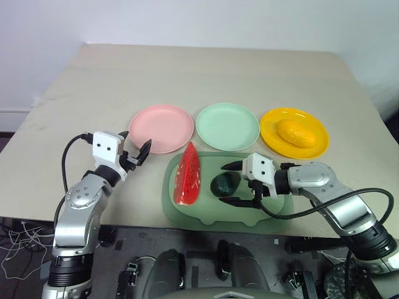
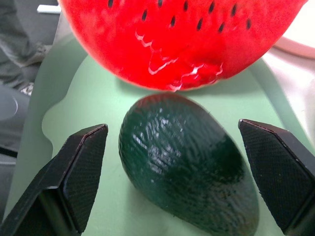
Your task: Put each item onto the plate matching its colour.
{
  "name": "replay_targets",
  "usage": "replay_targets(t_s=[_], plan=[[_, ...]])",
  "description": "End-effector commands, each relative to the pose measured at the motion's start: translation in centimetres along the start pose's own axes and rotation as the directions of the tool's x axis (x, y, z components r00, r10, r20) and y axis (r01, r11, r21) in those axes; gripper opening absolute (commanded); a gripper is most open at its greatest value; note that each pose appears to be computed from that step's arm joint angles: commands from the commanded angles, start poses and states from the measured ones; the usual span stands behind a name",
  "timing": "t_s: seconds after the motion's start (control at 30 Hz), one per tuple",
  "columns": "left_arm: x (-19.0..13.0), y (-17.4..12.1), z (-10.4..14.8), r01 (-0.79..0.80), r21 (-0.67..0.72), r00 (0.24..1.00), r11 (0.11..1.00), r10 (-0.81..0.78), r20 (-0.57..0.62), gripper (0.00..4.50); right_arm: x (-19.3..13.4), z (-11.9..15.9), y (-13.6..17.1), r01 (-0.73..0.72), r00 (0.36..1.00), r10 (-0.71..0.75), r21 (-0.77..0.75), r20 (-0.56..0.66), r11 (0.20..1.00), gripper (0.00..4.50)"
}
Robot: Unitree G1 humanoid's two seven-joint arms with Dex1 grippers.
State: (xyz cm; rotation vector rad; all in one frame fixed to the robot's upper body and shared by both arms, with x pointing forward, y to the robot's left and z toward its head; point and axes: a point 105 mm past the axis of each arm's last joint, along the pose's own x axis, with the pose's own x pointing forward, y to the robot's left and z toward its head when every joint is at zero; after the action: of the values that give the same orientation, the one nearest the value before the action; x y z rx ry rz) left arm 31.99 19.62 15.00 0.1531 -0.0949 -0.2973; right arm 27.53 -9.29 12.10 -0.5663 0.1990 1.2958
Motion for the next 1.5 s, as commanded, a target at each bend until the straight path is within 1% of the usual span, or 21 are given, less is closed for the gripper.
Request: replay_targets(t_s=[0.03,0.27,0.47,0.57,0.63,0.7,0.9,1.0,1.17,1.3,1.37,1.5], plan=[[-0.1,0.0,1.6,-0.003,0.033,0.999,0.999,0.001,0.051,3.71,0.3,0.6,-0.4,-0.005,1.000,0.005,-0.048,0.009,0.999,4.49],[-0.1,0.0,1.5,-0.009,0.032,0.999,0.999,0.008,0.053,3.71,0.4,-0.3,-0.9,0.003,1.000,-0.004,-0.057,-0.014,0.998,4.49],[-0.1,0.0,1.5,-0.013,0.029,0.998,0.999,0.012,0.054,3.71,0.3,-0.3,-1.2,0.011,1.000,-0.011,-0.051,-0.007,0.999,4.49],[0.0,0.0,1.5,-0.015,0.028,0.998,0.999,0.013,0.055,3.71,0.3,-0.4,-1.3,0.014,1.000,-0.014,-0.051,-0.008,0.999,3.90],[0.0,0.0,1.5,-0.016,0.027,0.998,0.999,0.014,0.057,3.71,0.3,-0.4,-1.4,0.020,1.000,-0.020,-0.050,-0.002,0.999,3.35],[-0.1,0.0,1.5,-0.017,0.027,0.998,0.999,0.015,0.058,3.71,0.3,-0.3,-1.4,0.022,1.000,-0.022,-0.050,0.002,0.998,2.92],[-0.1,0.0,1.6,-0.022,0.027,0.998,0.999,0.020,0.061,3.71,0.3,0.0,-1.8,0.041,0.999,-0.040,-0.048,0.017,0.998,2.92],[-0.1,0.0,1.6,-0.023,0.027,0.998,0.999,0.021,0.062,3.71,0.0,0.2,-2.6,0.073,0.997,-0.072,-0.030,0.036,0.997,2.92],[-0.1,-0.1,1.7,-0.025,0.028,0.998,0.999,0.023,0.066,3.71,-0.9,1.3,-4.5,0.150,0.984,-0.150,0.008,0.094,0.989,2.92],[-0.2,0.0,1.7,-0.027,0.028,0.998,0.999,0.025,0.064,3.71,-2.6,3.1,-8.5,0.284,0.946,-0.289,0.049,0.145,0.957,2.92],[-0.2,0.0,1.7,-0.027,0.028,0.998,0.999,0.025,0.064,3.71,-2.8,3.2,-10.3,0.334,0.932,-0.338,0.052,0.132,0.941,2.92],[-0.1,-0.1,1.7,-0.026,0.027,0.998,0.999,0.024,0.065,3.71,-2.4,1.7,-14.2,0.441,0.896,-0.442,0.038,0.040,0.897,2.92]])
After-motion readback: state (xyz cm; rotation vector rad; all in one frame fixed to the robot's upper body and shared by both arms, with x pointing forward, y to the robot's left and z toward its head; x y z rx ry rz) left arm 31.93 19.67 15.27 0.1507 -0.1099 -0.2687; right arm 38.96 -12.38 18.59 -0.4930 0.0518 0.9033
